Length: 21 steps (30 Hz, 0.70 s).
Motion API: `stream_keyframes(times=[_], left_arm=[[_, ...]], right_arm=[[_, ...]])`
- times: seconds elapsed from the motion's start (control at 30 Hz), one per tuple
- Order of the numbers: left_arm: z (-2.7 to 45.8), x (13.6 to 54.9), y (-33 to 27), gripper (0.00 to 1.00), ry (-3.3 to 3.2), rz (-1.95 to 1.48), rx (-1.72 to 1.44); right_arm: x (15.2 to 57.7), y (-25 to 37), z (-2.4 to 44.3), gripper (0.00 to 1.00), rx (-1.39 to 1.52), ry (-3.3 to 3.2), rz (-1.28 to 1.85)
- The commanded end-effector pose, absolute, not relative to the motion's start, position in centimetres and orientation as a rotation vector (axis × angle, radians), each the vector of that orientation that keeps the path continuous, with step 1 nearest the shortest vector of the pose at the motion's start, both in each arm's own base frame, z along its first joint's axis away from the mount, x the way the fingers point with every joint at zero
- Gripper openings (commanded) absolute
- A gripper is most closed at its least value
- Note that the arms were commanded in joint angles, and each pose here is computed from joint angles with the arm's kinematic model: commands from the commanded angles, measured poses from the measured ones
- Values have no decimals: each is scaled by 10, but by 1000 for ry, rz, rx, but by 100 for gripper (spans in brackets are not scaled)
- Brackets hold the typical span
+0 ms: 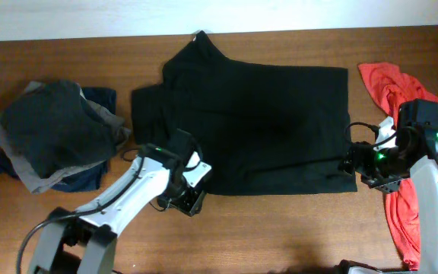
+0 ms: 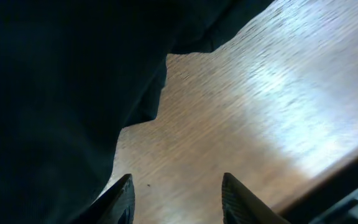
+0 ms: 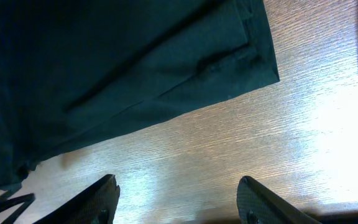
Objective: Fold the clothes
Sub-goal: 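Grasp the shirt's bottom hem corners with both grippers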
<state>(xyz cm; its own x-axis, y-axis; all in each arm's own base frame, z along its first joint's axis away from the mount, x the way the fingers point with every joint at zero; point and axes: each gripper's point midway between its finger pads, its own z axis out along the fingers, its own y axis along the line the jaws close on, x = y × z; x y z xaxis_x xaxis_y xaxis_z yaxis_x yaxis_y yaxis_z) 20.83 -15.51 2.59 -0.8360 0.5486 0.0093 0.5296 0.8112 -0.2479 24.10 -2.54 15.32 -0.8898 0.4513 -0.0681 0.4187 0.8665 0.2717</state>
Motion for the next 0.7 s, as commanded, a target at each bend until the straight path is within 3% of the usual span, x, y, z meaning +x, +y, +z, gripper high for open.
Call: stream_keyframes(times=[0.0, 0.37, 0.67], left_arm=[[11, 213, -151, 48, -2910, 258, -889], [-5, 234, -153, 52, -2967, 72, -1007], [-1, 245, -156, 44, -3001, 39, -1026]], right_arm=[[242, -26, 153, 66, 687, 2903, 381], [242, -26, 153, 66, 686, 2903, 382], [243, -26, 154, 66, 684, 2900, 381]])
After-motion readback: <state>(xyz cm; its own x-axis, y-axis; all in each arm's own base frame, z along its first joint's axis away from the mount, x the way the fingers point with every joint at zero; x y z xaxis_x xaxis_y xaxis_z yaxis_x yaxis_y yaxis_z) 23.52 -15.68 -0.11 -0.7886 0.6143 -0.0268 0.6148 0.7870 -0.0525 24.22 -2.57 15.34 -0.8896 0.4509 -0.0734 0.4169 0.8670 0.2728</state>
